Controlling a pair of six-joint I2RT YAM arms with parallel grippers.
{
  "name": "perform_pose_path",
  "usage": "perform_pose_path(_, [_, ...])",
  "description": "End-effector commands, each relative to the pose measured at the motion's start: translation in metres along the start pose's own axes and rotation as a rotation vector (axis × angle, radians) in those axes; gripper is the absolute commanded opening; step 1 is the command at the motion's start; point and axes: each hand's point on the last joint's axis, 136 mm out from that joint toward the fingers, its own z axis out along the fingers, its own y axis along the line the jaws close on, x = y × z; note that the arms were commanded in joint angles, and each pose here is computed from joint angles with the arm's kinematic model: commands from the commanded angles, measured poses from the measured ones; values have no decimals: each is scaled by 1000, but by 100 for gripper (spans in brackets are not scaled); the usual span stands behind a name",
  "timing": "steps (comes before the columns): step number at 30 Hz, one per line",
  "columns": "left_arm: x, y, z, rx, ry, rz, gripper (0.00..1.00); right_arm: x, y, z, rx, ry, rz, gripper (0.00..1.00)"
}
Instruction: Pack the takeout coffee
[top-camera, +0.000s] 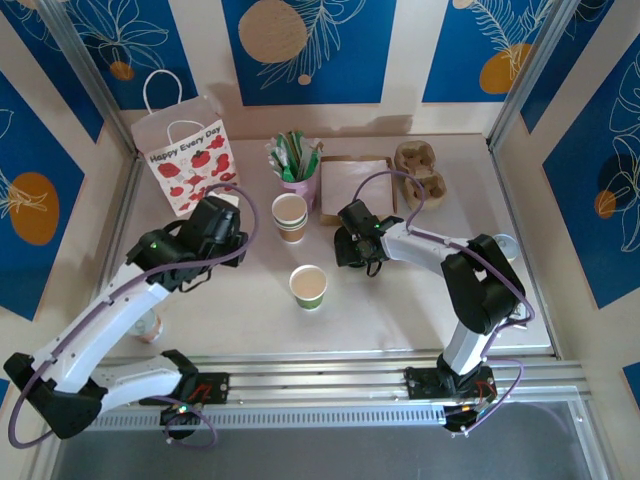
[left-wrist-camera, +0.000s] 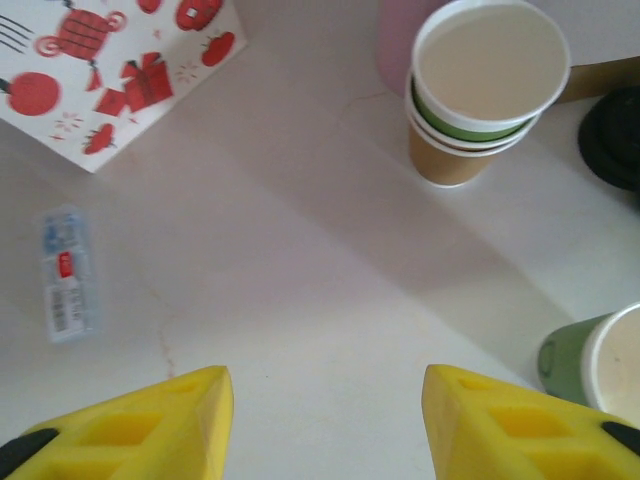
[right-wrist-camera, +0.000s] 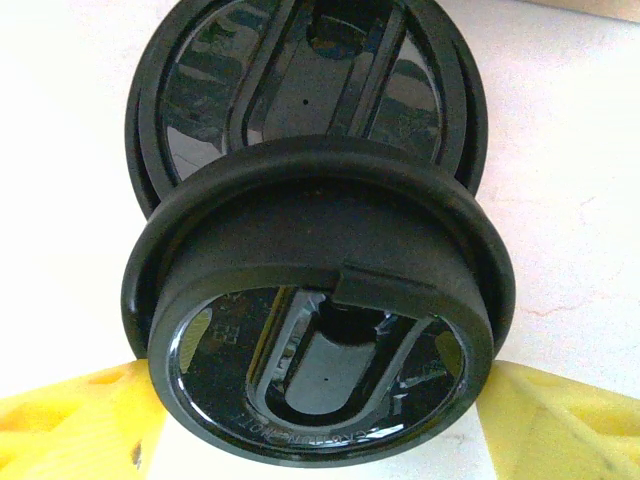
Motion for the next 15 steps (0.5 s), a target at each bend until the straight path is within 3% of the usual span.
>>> perform_pose_path(1, [2, 24, -5, -98, -17, 55, 53, -4, -2, 3, 6, -8, 0, 79])
perform_pose_path(15, [10, 50, 1, -196, -85, 58, 54, -2, -3, -5, 2, -21, 0, 67])
